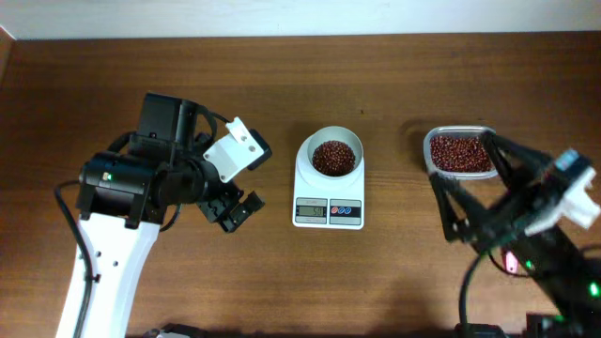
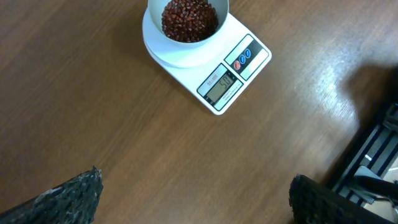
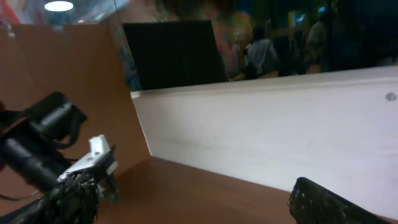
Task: Scoop and weigh 50g on scale
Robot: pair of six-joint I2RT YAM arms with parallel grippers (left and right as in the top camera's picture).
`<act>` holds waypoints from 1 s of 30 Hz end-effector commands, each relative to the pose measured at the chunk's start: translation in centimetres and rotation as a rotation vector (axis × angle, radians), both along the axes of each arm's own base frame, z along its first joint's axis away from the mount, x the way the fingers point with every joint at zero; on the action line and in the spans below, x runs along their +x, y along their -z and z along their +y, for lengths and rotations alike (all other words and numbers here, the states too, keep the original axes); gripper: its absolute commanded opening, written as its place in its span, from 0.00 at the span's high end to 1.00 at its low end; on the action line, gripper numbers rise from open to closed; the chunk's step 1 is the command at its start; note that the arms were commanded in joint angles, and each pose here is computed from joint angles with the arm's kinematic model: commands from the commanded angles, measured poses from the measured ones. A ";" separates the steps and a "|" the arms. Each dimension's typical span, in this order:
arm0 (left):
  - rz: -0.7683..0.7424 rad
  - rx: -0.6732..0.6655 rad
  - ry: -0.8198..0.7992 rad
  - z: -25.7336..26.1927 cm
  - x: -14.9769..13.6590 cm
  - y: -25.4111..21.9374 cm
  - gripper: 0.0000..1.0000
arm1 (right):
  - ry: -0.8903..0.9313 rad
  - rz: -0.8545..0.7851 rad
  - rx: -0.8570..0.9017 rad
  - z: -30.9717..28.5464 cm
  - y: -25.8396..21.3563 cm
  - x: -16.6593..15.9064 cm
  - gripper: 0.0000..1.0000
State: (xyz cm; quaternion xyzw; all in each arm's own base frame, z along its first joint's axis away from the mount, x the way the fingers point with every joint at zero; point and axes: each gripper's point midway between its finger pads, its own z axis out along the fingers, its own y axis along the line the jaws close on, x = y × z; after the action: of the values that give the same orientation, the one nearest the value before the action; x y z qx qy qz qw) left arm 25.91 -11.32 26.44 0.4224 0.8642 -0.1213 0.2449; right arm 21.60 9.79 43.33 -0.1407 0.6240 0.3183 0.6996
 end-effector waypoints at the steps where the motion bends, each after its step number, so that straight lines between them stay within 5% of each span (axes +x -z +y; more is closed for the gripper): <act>1: -0.030 -0.003 0.009 0.1 0.0 -0.7 0.01 | 0.081 -0.067 0.010 -1.0 -1.4 -1.5 0.01; 18: -0.030 -0.003 0.009 0.1 0.0 -0.7 0.01 | 0.139 -0.026 0.027 -1.8 -0.5 -2.5 0.01; 25: -0.030 -0.003 0.009 0.1 0.0 -0.7 0.01 | 0.325 -0.069 0.075 -4.6 0.4 -8.3 0.01; 30: -0.030 -0.003 0.009 0.1 0.0 -0.7 0.01 | 0.394 -0.251 -0.128 -4.5 0.9 -12.4 0.01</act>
State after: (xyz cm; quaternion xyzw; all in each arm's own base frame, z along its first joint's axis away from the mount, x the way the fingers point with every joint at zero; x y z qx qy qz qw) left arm 25.91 -11.32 26.44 0.4222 0.8643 -0.1213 0.2449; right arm 10.54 5.70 42.35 -0.0664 0.5860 0.1815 0.7869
